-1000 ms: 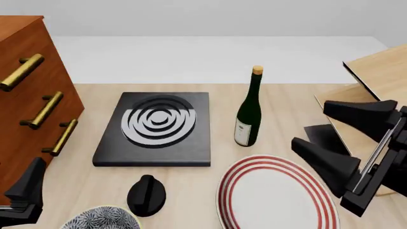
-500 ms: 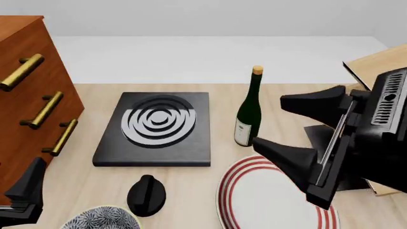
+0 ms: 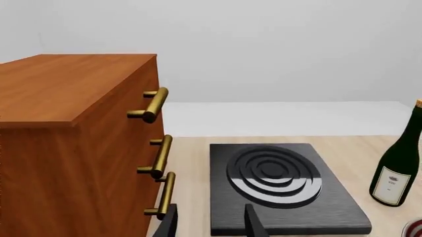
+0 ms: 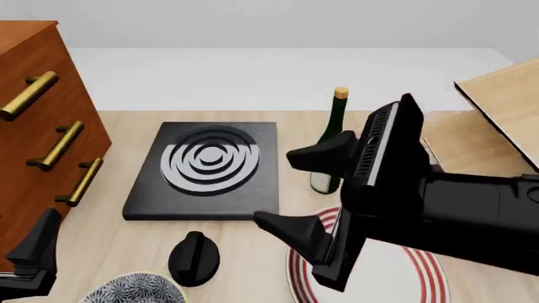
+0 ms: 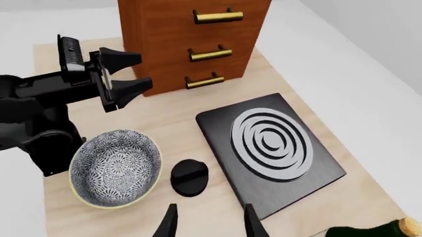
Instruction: Pick up the akita bowl and put it on the plate.
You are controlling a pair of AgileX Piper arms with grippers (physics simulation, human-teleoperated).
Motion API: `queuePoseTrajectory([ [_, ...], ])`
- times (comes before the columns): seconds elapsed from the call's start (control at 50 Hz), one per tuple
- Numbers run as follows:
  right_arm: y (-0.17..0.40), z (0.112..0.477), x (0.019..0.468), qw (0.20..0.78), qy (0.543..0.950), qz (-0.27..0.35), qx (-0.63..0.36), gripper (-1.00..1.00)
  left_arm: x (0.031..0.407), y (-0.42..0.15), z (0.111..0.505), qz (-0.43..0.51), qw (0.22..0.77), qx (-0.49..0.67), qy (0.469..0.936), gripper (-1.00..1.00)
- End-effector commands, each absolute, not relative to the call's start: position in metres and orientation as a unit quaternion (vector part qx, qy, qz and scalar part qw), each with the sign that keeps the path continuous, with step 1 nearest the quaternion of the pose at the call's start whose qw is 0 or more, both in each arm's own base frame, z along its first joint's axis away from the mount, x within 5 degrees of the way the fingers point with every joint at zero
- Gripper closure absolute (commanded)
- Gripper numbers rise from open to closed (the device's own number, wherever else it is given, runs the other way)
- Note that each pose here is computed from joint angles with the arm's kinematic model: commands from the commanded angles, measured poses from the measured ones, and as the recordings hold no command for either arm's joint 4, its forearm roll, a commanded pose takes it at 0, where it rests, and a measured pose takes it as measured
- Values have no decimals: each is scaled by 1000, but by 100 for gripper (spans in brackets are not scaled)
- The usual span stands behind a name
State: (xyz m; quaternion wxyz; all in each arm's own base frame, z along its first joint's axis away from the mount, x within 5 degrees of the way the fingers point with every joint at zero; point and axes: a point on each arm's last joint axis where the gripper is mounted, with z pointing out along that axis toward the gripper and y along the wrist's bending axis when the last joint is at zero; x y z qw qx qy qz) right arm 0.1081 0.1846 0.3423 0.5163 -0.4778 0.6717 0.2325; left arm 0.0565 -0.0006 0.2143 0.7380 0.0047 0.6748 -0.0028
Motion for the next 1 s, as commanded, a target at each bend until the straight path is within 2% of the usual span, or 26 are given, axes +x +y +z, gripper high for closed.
queuePoseTrajectory([
  [0.02,168,336,114,534,684,228,-442,-100,56,-1,214,-2,738,4,675,-100],
  [0.18,168,336,114,534,684,228,-442,-100,56,-1,214,-2,738,4,675,-100],
  [0.28,185,336,120,504,702,229,-449,-100,56,-1,214,-2,738,4,675,-100],
  [0.52,218,396,117,457,730,282,-422,-100,57,-1,214,-2,738,5,675,-100],
  [0.58,230,398,114,439,735,290,-427,-100,56,-1,215,-2,738,5,674,-100],
  [0.76,253,395,121,362,792,274,-408,-100,56,-1,215,-1,738,5,674,-100],
  [1.0,265,393,114,299,832,270,-380,-100,56,-1,215,-1,739,5,674,-100],
])
